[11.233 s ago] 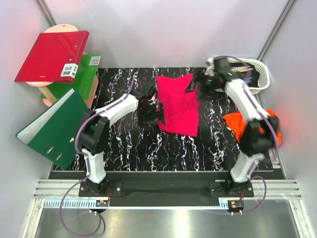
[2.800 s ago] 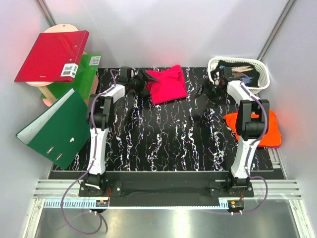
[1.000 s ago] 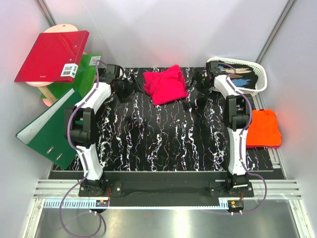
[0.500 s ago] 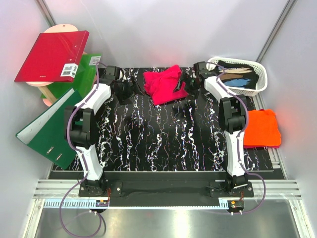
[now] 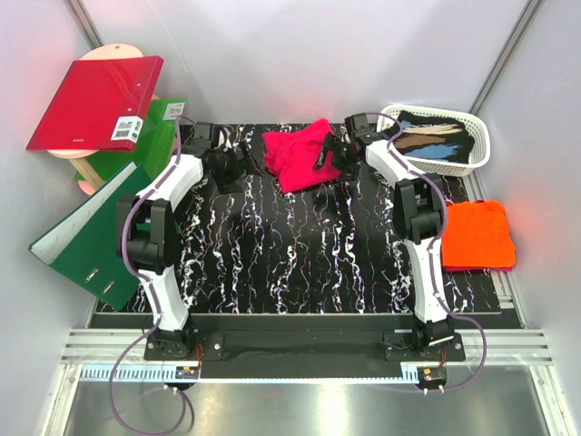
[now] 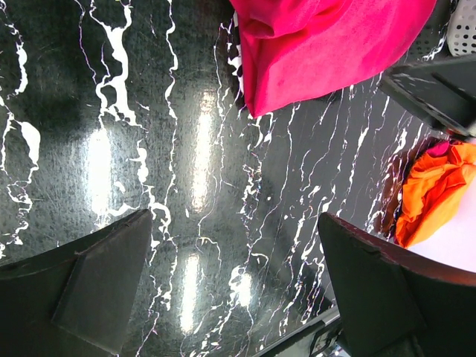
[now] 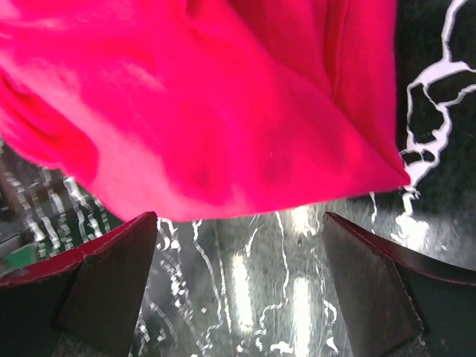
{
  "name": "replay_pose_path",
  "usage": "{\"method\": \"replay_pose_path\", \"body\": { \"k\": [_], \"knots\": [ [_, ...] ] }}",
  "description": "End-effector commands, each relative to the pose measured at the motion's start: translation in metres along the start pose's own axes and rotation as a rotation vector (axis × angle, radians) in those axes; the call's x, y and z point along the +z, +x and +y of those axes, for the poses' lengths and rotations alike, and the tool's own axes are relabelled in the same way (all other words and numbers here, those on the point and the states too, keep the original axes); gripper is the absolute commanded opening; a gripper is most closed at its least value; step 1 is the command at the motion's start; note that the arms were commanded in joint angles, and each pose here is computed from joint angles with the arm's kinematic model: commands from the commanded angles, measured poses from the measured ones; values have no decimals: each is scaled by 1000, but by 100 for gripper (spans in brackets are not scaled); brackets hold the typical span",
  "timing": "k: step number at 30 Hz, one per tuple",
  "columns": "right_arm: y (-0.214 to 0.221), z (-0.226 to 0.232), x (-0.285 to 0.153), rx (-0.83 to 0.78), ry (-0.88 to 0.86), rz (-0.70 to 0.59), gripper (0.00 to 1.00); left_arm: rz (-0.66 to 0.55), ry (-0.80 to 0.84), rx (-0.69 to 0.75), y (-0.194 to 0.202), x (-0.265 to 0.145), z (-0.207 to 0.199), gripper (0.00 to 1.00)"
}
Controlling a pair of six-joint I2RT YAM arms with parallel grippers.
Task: Fold and stack the t-shirts
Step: Smooth out wrinkles on the folded tshirt
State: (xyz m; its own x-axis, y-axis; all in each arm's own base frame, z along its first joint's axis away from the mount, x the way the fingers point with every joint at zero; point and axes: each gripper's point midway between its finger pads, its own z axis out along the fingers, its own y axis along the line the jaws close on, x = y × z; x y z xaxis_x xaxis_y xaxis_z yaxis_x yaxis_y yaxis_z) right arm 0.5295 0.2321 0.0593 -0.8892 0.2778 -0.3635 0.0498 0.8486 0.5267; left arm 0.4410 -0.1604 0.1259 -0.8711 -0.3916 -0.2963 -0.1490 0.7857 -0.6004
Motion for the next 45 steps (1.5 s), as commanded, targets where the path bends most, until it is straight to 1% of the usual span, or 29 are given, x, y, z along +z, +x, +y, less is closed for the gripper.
{"method": "replay_pose_path", "body": {
  "k": [1, 3, 5, 7, 8, 9, 10, 11, 13, 14, 16, 18, 19, 21, 22, 24, 25, 27, 30, 34, 36, 37, 38, 39, 40, 42, 43, 44, 45],
  "knots": [
    [6, 6, 17, -82, 66, -14, 100, -42, 72, 49, -6, -19, -22, 99],
    [10, -3, 26, -91, 120, -5, 100, -43, 75, 48, -5, -21, -23, 99],
    [11, -3, 29, -115, 167, -5, 99, -42, 77, 48, -4, -22, -25, 99],
    [17, -6, 37, -143, 199, 8, 91, -42, 79, 47, -4, -23, -26, 99],
    [17, 0, 36, -169, 202, 8, 80, -41, 81, 50, -3, -24, -26, 99],
    [21, -1, 40, -170, 205, 21, 66, -37, 80, 50, -2, -23, -26, 99],
    [25, 1, 39, -170, 199, 38, 41, -32, 81, 50, -1, -22, -26, 99],
    [27, 1, 40, -167, 199, 43, 28, -30, 82, 49, 0, -22, -26, 99],
    [30, -2, 38, -162, 213, 52, 6, -24, 80, 49, 2, -21, -26, 99],
    [34, -5, 36, -161, 223, 62, 3, -21, 83, 51, 3, -21, -26, 99],
    [40, -9, 33, -163, 230, 77, 0, -15, 83, 53, 5, -20, -26, 99],
    [48, -11, 25, -164, 237, 97, 0, -8, 87, 50, 7, -19, -27, 99],
    [59, -17, 24, -156, 243, 128, 0, -6, 88, 48, 8, -19, -27, 99],
    [63, -13, 10, -148, 233, 136, 0, 1, 91, 45, 10, -18, -29, 99],
    [78, -21, 9, -134, 241, 176, 0, 2, 95, 47, 11, -19, -31, 99],
    [86, -17, -6, -123, 225, 191, 0, 5, 95, 48, 12, -19, -31, 99],
    [104, -27, -9, -101, 242, 234, 0, 8, 95, 47, 14, -18, -32, 99],
    [116, -23, -24, -85, 216, 262, 0, 15, 99, 46, 15, -17, -33, 99],
    [149, -31, -44, -42, 217, 328, 0, 25, 98, 45, 17, -13, -33, 99],
    [199, -41, -70, -23, 234, 418, 0, 38, 103, 41, 17, -7, -34, 99],
    [212, -39, -75, -19, 221, 432, 0, 41, 110, 45, 15, -5, -36, 99],
    [219, -39, -82, -10, 220, 439, 2, 45, 111, 45, 16, -4, -36, 99],
    [224, -34, -84, -20, 207, 441, 11, 43, 113, 48, 14, -4, -37, 99],
    [225, -30, -87, -27, 193, 442, 23, 43, 111, 49, 14, -3, -36, 99],
    [223, -23, -94, -41, 173, 424, 47, 47, 114, 50, 15, -3, -36, 99],
    [220, -8, -105, -62, 122, 408, 70, 48, 123, 53, 16, -5, -38, 99],
    [211, 6, -118, -78, 81, 368, 93, 49, 124, 56, 17, -6, -38, 99],
    [205, 13, -126, -90, 60, 344, 100, 52, 130, 58, 19, -8, -40, 99],
    [198, 22, -136, -103, 41, 313, 100, 44, 139, 65, 20, -14, -44, 99]
  ]
}}
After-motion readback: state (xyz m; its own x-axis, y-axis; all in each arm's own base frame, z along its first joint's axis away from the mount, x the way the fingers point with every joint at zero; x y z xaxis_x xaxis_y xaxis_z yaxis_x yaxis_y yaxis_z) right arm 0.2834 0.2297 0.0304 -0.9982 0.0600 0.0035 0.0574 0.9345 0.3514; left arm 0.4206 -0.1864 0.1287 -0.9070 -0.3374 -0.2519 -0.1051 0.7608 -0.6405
